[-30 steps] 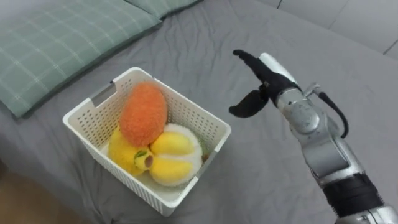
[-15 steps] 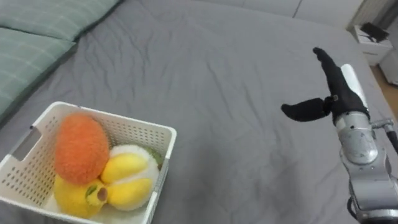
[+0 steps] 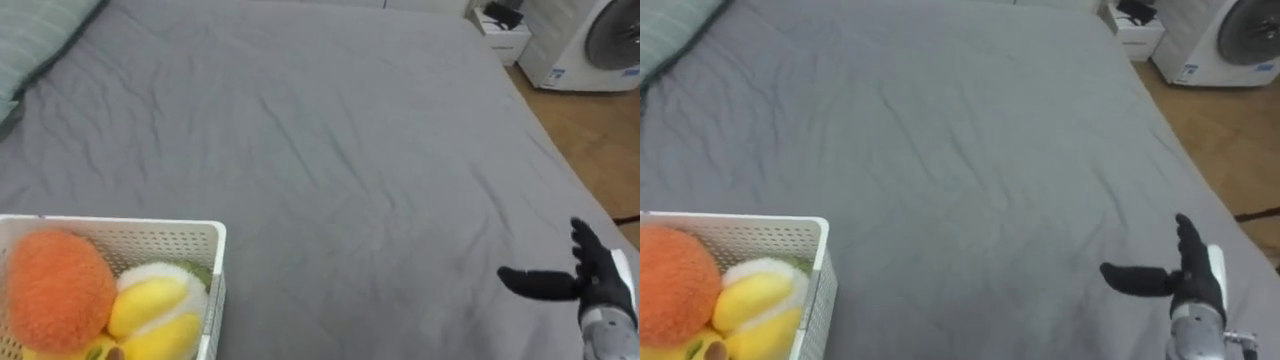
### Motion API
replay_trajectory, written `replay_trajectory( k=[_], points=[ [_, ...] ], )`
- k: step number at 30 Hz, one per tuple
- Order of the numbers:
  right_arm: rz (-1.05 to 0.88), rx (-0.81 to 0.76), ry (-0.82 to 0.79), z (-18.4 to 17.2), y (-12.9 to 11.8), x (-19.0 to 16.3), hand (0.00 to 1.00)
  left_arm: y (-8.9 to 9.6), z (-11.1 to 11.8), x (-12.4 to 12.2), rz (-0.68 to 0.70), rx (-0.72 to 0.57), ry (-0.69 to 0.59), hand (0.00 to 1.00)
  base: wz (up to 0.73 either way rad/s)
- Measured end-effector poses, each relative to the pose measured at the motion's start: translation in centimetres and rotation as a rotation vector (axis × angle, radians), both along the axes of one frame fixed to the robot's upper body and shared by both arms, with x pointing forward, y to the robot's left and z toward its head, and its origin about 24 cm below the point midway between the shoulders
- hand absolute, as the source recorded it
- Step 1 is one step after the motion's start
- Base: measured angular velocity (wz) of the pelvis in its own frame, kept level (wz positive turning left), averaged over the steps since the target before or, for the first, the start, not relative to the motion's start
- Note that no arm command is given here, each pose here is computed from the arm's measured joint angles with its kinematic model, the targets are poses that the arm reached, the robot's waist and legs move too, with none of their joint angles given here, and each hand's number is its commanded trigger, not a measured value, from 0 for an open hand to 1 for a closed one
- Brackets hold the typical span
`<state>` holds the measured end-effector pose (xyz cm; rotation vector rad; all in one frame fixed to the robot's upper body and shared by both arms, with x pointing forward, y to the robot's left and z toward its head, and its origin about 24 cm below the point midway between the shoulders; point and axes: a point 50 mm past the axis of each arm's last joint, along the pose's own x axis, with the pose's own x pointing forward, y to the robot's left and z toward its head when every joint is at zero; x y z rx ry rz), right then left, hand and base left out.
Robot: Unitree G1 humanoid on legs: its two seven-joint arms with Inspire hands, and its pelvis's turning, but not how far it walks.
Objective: Collect toys from the bed
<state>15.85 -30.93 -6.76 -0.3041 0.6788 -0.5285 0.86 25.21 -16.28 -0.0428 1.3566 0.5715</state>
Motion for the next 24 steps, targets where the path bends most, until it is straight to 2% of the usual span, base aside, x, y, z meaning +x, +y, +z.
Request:
replay_trajectory(
  k=[6, 8, 13, 19, 24],
  points=[
    [-0.160, 0.098, 0.261, -4.9, 0.1, -7.0, 0.00, 0.0, -0.1, -0.7, 0.009, -0.003, 0.018, 0.00, -0.11],
    [-0.205, 0.134, 0.357, -6.4, 0.8, -9.5, 0.00, 0.0, -0.1, -0.8, 0.010, -0.002, 0.019, 0.00, -0.04],
    [-0.263, 0.218, 0.508, -8.3, 2.5, -13.2, 0.00, -0.1, -0.1, -1.1, 0.011, -0.010, 0.031, 0.00, -0.01],
    [-0.186, 0.248, 0.671, -9.3, 4.1, -16.0, 0.00, -0.3, -0.2, -1.1, 0.006, -0.019, 0.028, 0.00, 0.01],
    [-0.050, 0.234, 0.744, -9.7, 5.2, -15.8, 0.00, -0.8, -0.3, -1.1, -0.039, -0.029, 0.041, 0.00, 0.03]
  ],
)
